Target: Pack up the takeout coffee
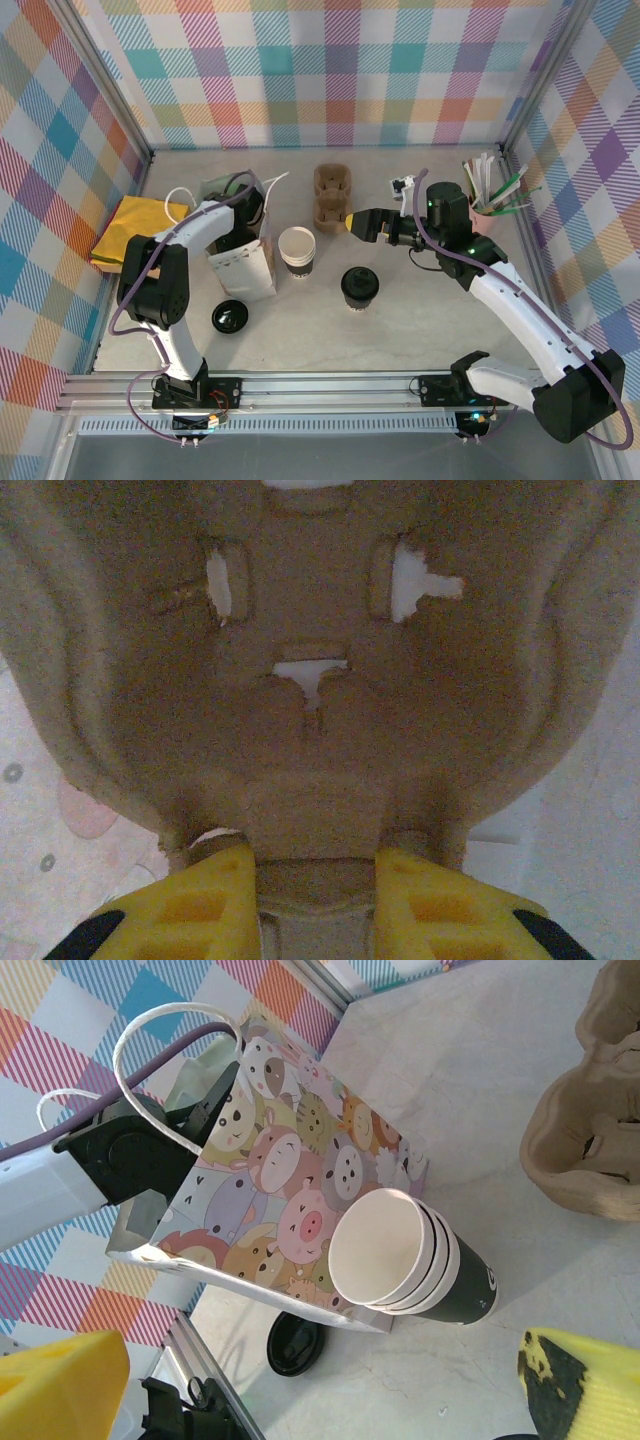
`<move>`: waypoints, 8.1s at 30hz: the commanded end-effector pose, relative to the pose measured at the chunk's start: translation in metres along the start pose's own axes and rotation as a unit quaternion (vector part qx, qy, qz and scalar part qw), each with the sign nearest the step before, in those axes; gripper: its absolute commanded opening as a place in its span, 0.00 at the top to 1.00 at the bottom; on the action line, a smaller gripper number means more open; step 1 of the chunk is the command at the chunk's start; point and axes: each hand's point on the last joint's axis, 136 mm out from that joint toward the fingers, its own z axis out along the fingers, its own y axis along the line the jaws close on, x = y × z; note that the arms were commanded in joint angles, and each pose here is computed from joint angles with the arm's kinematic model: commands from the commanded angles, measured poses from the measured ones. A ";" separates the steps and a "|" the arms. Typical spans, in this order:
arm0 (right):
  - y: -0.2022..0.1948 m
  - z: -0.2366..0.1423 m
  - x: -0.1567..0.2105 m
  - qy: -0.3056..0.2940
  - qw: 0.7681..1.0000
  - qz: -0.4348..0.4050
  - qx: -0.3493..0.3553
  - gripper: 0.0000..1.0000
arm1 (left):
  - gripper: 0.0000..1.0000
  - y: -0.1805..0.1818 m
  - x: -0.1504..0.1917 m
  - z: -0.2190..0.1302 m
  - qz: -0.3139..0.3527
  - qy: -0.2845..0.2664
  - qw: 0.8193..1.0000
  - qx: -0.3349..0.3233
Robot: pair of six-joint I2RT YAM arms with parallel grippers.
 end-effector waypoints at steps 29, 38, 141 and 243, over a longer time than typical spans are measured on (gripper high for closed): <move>0.001 -0.003 0.001 -0.003 1.000 -0.013 0.003 0.01 | 0.71 0.009 0.009 0.039 0.001 0.028 0.999 -0.028; 0.002 -0.002 0.000 -0.003 1.000 -0.013 0.001 0.01 | 0.69 0.010 0.011 0.042 0.002 0.031 0.999 -0.031; 0.005 -0.006 0.000 -0.008 1.000 -0.013 -0.002 0.01 | 0.23 0.018 0.006 -0.016 0.000 -0.010 1.000 -0.016; 0.002 -0.002 0.003 -0.002 1.000 -0.006 -0.005 0.01 | 0.08 0.031 -0.008 -0.117 -0.031 -0.107 0.993 0.025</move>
